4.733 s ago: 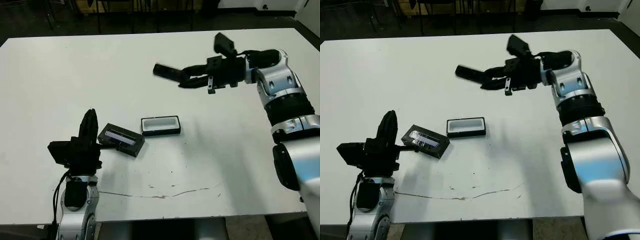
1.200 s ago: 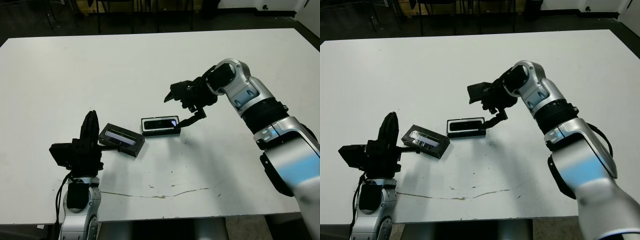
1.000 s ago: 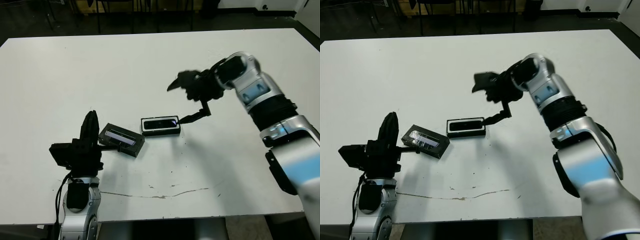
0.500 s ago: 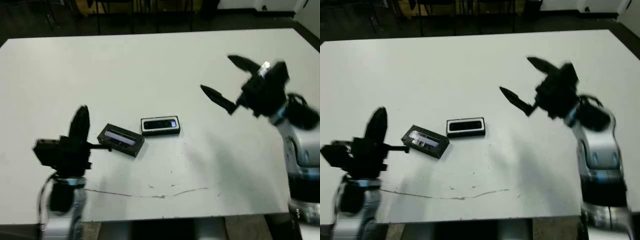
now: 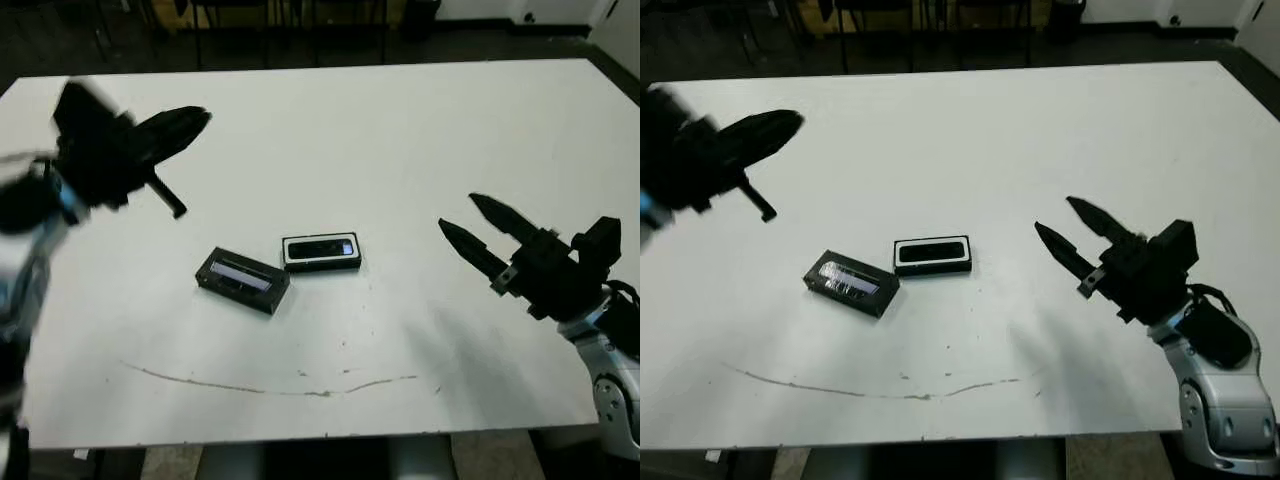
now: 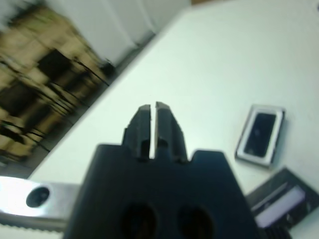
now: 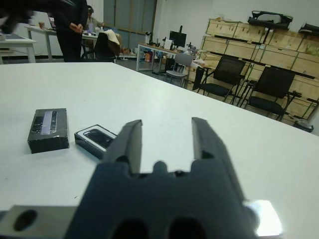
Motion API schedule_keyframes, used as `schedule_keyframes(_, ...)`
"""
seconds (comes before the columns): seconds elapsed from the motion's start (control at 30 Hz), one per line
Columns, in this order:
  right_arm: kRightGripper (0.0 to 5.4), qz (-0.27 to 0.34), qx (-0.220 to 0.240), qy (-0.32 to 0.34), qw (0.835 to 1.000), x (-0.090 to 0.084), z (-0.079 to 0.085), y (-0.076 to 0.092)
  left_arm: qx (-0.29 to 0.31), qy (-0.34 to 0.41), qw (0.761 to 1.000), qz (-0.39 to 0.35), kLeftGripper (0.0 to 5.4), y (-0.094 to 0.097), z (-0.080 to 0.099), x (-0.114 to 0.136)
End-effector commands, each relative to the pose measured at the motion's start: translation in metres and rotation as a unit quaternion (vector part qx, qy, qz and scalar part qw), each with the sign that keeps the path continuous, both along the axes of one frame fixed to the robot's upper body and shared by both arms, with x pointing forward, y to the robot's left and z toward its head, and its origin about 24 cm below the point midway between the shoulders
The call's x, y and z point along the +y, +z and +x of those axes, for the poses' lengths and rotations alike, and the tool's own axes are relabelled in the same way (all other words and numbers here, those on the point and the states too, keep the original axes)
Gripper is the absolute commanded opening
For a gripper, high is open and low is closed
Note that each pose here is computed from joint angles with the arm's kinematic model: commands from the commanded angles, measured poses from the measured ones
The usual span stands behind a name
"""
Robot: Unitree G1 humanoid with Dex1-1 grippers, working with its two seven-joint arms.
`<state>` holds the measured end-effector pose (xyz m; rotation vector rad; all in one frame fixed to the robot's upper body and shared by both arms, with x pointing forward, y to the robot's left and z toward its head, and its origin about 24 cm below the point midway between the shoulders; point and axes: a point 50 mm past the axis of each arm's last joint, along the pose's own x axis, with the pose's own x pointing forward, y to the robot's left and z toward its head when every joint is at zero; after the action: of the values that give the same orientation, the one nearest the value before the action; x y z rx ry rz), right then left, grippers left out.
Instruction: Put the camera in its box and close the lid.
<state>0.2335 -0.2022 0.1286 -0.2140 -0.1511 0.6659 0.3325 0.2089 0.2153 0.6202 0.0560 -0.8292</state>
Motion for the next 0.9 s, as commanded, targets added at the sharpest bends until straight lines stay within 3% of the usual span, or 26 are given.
schedule_keyframes(0.03, 0.77, -0.009, -0.004, -0.003, 1.000, 0.001, -0.001, 0.000, 0.120, -0.001, 0.991, 0.058, 0.00, -0.016, 0.024, 0.003)
schedule_keyframes(0.17, 0.03, -0.004, -0.003, -0.005, 1.000, 0.000, -0.002, 0.000, 0.225, -0.019, 0.968, 0.107, 0.00, -0.034, 0.043, -0.004)
schedule_keyframes(0.33, 0.01, 0.002, 0.004, -0.010, 1.000, -0.003, -0.004, 0.001, 0.287, -0.054, 0.945, 0.146, 0.00, -0.059, 0.049, -0.018)
schedule_keyframes(0.63, 0.01, 0.009, 0.014, -0.017, 1.000, -0.002, -0.008, 0.000, 0.336, -0.061, 0.913, 0.224, 0.00, -0.095, 0.046, -0.030)
schedule_keyframes(0.9, 0.01, 0.016, 0.006, -0.015, 1.000, -0.001, -0.011, -0.006, 0.390, -0.054, 0.892, 0.224, 0.00, -0.121, 0.035, -0.024)
